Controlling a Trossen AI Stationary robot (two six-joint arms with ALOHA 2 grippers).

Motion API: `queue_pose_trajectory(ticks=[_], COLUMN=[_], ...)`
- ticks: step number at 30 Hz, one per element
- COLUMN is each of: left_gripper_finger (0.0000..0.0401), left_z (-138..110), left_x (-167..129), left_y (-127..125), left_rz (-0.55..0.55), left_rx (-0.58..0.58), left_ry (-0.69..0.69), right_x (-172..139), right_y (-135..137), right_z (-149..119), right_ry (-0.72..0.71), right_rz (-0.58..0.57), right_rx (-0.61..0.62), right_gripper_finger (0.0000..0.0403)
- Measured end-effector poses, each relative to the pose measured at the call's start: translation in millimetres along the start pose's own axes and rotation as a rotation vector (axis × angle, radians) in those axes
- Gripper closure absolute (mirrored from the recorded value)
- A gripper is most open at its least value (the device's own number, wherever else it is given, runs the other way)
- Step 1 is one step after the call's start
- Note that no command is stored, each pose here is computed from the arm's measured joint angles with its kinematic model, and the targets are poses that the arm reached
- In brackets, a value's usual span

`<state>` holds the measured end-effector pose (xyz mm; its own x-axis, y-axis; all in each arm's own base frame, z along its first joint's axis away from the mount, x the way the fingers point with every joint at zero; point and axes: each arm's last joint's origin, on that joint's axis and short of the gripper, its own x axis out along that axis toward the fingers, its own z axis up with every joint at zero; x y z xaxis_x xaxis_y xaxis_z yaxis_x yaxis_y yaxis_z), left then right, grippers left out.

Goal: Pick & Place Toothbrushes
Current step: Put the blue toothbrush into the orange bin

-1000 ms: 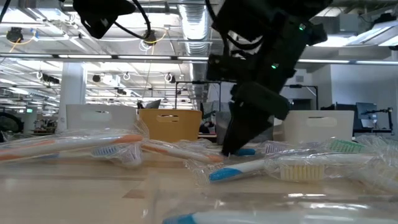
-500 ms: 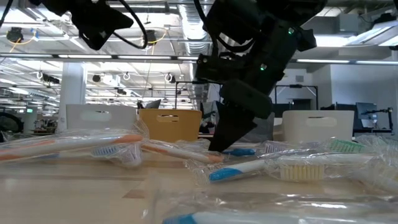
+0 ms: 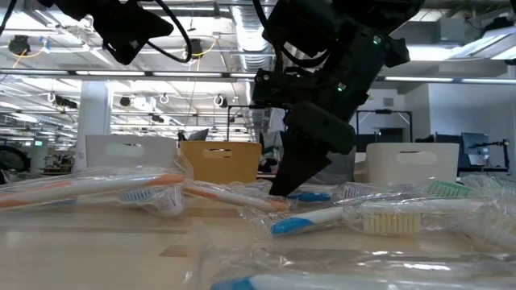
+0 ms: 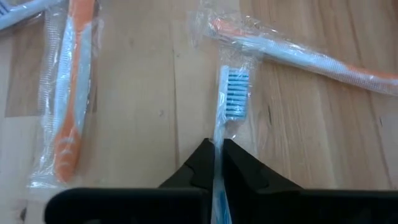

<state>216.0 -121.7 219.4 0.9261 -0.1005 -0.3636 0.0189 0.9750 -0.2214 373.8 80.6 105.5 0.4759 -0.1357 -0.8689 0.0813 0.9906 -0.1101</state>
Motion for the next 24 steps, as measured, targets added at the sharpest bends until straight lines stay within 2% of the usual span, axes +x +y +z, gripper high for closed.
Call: queue_pose_trajectory(ticks=[8,18,24], left_gripper_finger=[0.0225,0.0225,0.0225], left_z=[0.5,0.4,0.4], left_x=[0.0,0.0,0.0], left_y=[1.2,1.2,1.2], left_rz=[0.040,0.041,0.041], left_rx=[0.022,0.022,0.050], left_ry=[-0.017,-0.016,-0.015], right_x=[-9.7,-39.1,-63.1], right_y=[10.0,29.9,47.7], right_z=[12.7,27.9,41.6], right_ry=[0.020,0.093,0.044], right_rz=[-0.013,-0.150,-0.226], right_rx=[-0.020,-0.059,-0.102], right_gripper_finger=[0.0397,0.0401,0.0401])
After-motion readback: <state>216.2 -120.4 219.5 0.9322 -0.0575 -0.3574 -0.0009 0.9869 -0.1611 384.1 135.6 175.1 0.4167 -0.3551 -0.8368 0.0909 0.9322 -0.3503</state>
